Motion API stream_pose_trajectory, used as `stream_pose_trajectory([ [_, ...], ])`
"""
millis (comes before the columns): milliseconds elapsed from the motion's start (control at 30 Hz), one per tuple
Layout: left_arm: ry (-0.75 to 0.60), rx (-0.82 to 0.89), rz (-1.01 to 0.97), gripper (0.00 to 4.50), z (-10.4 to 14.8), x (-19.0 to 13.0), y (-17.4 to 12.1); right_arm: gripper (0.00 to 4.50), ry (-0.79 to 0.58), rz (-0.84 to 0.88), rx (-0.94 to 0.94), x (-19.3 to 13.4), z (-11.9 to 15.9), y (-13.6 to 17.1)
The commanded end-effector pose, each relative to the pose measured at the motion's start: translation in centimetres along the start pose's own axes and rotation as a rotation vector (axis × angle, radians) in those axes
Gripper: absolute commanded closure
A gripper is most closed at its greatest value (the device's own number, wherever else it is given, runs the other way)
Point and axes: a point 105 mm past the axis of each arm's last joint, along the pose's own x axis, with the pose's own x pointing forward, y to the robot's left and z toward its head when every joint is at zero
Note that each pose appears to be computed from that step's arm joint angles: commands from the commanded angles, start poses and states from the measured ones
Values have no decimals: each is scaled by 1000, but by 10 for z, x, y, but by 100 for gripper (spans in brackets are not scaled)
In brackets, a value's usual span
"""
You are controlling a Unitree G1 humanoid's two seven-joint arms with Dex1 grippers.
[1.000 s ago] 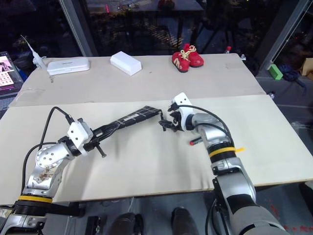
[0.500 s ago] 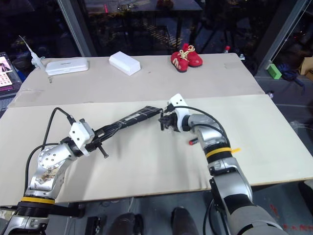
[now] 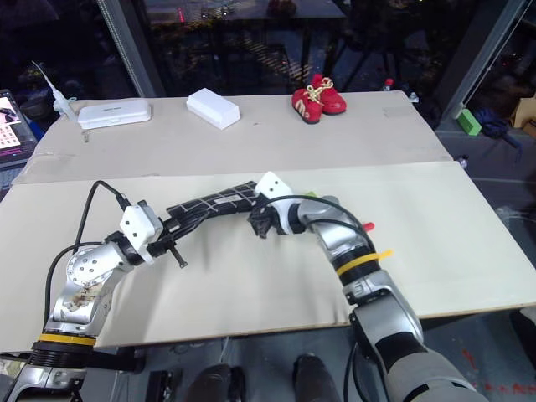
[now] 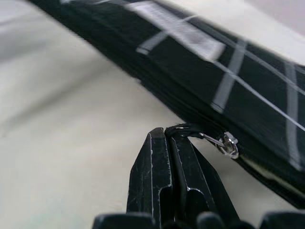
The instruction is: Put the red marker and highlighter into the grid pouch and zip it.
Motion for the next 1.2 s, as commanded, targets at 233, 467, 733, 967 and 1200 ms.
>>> stream_pose_trajectory([
  [233, -38, 13, -4, 450, 10, 4, 0, 440, -140, 155, -107, 9, 52, 31],
  [467, -46, 8, -13, 450, 11, 8, -1, 440, -185, 269, -102, 8, 64, 53],
  [733, -48, 7, -26, 450, 11, 10, -4, 362, -128, 129, -48, 14, 47, 28],
  [967, -48, 9, -28, 450, 12, 9, -4, 160, -121, 169, 57, -19, 29, 26],
  [1200, -48, 3, -27, 450, 11, 7, -7, 160, -251, 271, 24, -96, 28, 55],
])
